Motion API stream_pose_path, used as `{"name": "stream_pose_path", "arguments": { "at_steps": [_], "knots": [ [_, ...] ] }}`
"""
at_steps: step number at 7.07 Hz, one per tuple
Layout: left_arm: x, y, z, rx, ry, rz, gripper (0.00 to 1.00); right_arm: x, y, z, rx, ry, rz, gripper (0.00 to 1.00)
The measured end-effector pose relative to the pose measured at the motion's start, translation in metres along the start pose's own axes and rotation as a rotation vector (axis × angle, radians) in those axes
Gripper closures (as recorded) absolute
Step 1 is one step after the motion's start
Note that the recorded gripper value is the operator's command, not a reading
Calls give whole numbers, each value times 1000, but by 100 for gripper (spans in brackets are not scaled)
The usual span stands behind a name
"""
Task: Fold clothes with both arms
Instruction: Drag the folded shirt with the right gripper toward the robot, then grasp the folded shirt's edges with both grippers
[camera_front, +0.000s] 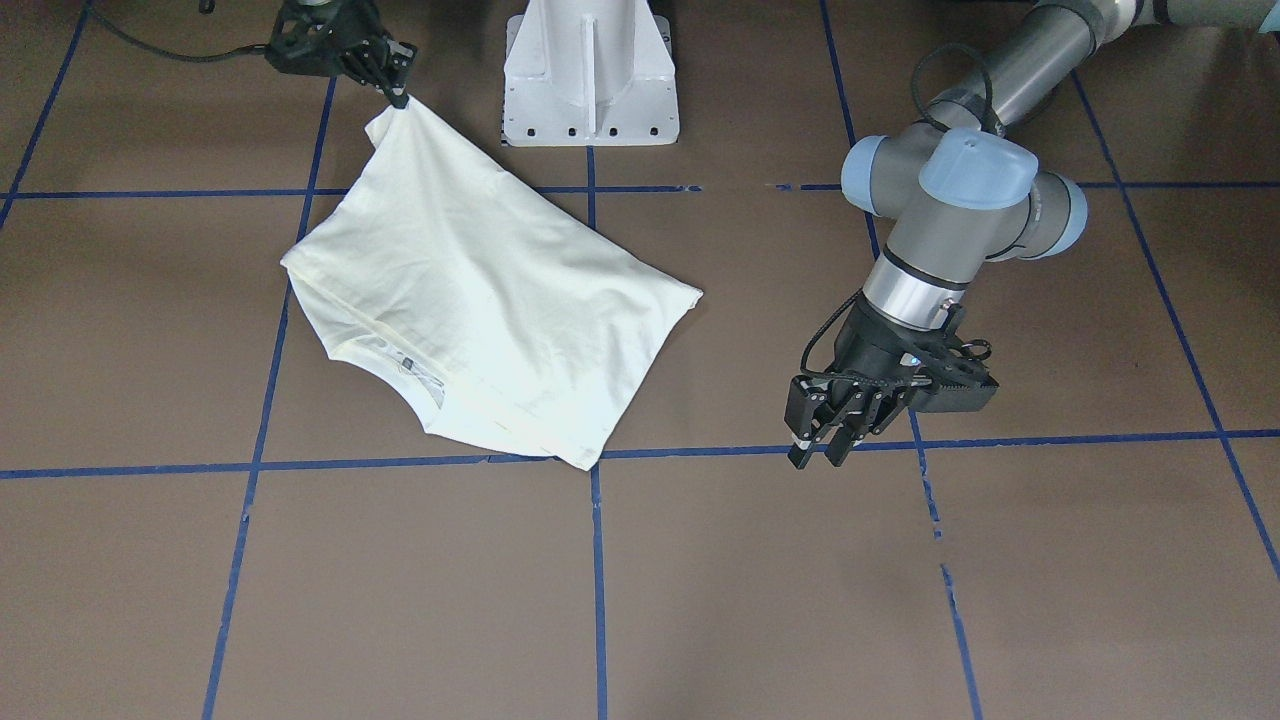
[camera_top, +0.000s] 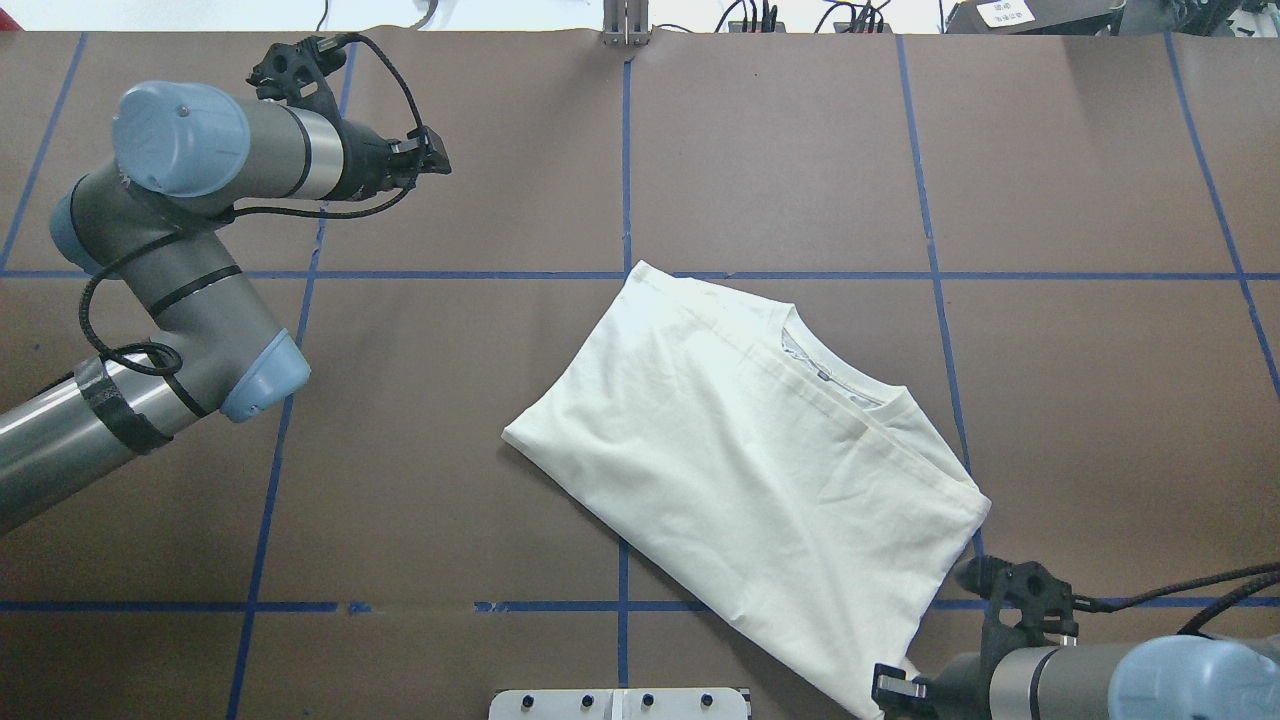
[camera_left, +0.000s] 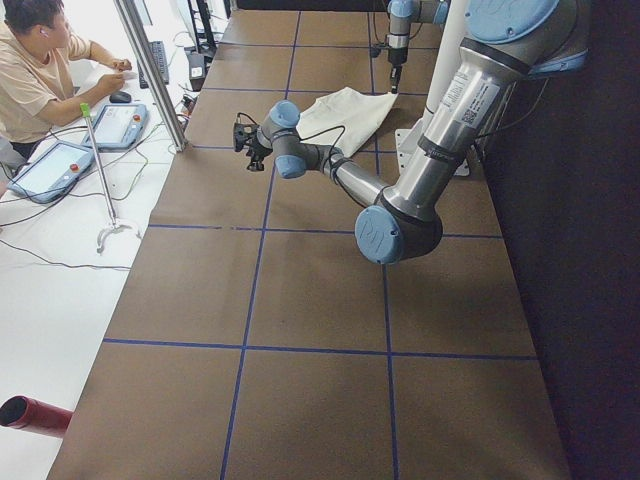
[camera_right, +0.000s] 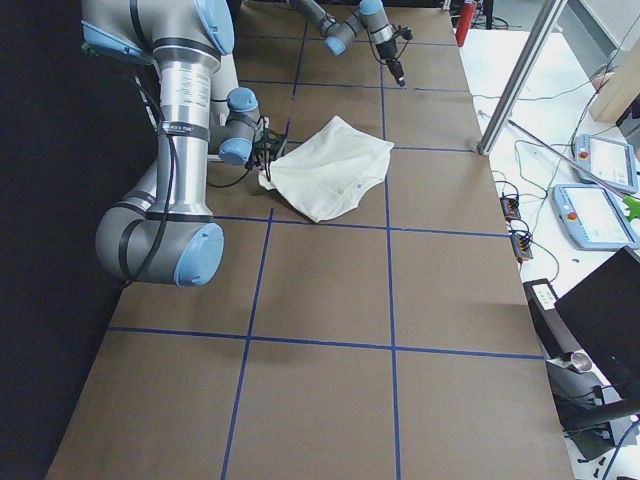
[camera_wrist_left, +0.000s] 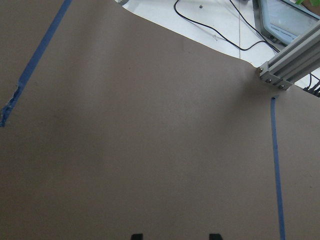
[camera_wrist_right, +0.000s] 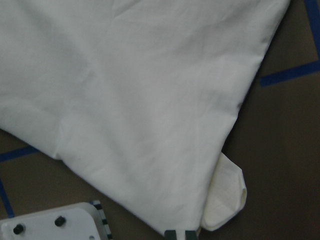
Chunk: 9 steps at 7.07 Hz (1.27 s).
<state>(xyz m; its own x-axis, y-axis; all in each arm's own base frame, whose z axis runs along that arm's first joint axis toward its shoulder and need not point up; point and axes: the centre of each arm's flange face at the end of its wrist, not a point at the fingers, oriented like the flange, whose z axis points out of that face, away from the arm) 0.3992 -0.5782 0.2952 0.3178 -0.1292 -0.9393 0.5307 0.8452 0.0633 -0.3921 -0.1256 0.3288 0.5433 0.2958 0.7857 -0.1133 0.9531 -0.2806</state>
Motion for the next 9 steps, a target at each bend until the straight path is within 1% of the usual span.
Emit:
{"name": "stream_pose_path", "arguments": {
  "at_steps": [1, 2, 3, 4, 5, 6, 7, 8, 9],
  "knots": [
    [12, 5, -7, -8, 35, -40, 37, -1, 8, -2, -16, -4, 0, 0],
    [23, 22, -15, -65, 66, -63, 29, -6, -3, -9, 7, -23, 19, 0],
    [30, 42, -27, -157, 98, -68, 28, -17, -25, -22, 51, -65, 52, 0],
    [35, 63, -44, -233, 120, -100, 27, -36, -48, -38, 100, -128, 85, 0],
    [40, 91, -56, -291, 117, -173, 27, -49, -76, -53, 158, -176, 118, 0],
    [46, 123, -58, -338, 70, -241, 27, -55, -112, -65, 232, -203, 143, 0],
    [48, 155, -51, -357, -15, -278, 26, -59, -144, -71, 296, -211, 140, 0],
    [46, 190, -37, -353, -97, -286, 27, -61, -167, -71, 339, -205, 132, 0],
    [42, 220, -23, -353, -159, -288, 27, -61, -178, -67, 358, -196, 132, 0]
  ]
}}
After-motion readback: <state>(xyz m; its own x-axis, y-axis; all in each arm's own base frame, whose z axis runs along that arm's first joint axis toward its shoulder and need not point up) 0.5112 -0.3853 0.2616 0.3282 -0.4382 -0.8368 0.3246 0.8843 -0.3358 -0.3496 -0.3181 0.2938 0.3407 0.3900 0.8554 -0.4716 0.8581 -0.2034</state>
